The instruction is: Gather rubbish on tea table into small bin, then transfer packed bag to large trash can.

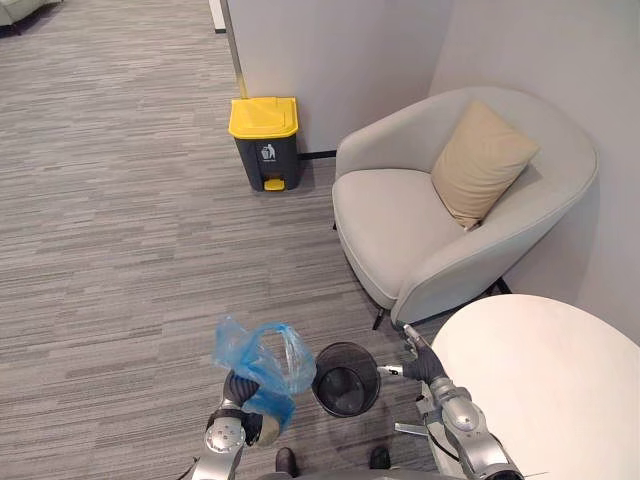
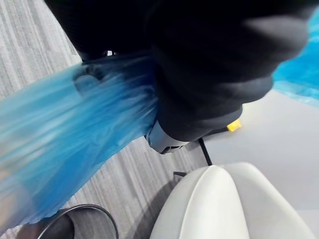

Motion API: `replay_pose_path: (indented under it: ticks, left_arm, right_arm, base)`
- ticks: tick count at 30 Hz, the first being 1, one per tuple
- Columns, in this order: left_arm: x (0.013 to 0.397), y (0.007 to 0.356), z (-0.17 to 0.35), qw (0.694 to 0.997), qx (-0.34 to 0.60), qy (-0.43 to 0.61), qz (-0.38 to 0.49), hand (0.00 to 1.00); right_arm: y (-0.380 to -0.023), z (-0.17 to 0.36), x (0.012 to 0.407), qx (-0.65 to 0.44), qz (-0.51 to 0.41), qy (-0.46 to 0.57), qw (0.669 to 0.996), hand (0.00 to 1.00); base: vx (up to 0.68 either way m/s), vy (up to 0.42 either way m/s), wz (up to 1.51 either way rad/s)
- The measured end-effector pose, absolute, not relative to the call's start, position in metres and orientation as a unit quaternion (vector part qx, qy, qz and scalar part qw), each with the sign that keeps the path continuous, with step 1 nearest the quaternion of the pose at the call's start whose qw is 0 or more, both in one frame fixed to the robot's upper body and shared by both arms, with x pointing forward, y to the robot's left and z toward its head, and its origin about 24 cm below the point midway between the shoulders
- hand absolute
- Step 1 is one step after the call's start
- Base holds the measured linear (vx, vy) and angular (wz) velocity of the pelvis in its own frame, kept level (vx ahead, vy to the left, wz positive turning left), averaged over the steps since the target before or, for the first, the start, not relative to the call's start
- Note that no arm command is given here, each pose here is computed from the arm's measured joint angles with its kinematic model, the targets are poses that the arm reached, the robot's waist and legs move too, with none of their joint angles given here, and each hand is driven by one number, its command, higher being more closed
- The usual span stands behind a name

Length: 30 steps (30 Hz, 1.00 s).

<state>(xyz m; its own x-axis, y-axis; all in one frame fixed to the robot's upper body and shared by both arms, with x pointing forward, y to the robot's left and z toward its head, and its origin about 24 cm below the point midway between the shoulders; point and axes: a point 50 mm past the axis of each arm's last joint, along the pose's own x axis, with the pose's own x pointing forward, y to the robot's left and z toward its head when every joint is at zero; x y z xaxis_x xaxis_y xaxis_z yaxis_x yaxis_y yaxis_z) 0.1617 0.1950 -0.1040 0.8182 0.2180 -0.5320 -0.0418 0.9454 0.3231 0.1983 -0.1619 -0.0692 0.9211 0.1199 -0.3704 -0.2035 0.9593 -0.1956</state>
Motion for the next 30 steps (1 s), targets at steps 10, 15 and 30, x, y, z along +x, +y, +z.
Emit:
replay_pose_path:
  ticks: [10, 15, 30]
  left_arm:
    - [0.135, 0.196, -0.122, 0.924, 0.145, 0.35, 0.053, 1.0]
    - [0.128, 0.197, -0.127, 0.918, 0.143, 0.368, 0.045, 1.0]
    - [0.151, 0.195, -0.116, 0.932, 0.144, 0.331, 0.032, 1.0]
  right_arm:
    - [-0.168, -0.093, 0.18, -0.086, 0.051, 0.249, 0.963, 0.0]
    - [-0.178, -0.099, 0.174, -0.087, 0.022, 0.269, 0.959, 0.0]
    - [-0.174, -0.09, 0.193, -0.131, 0.026, 0.243, 0.961, 0.0]
  base:
    - [0.0, 0.0, 0.0]
    - [0.0, 0.0, -0.01]
    - [-0.02, 0.004, -0.05]
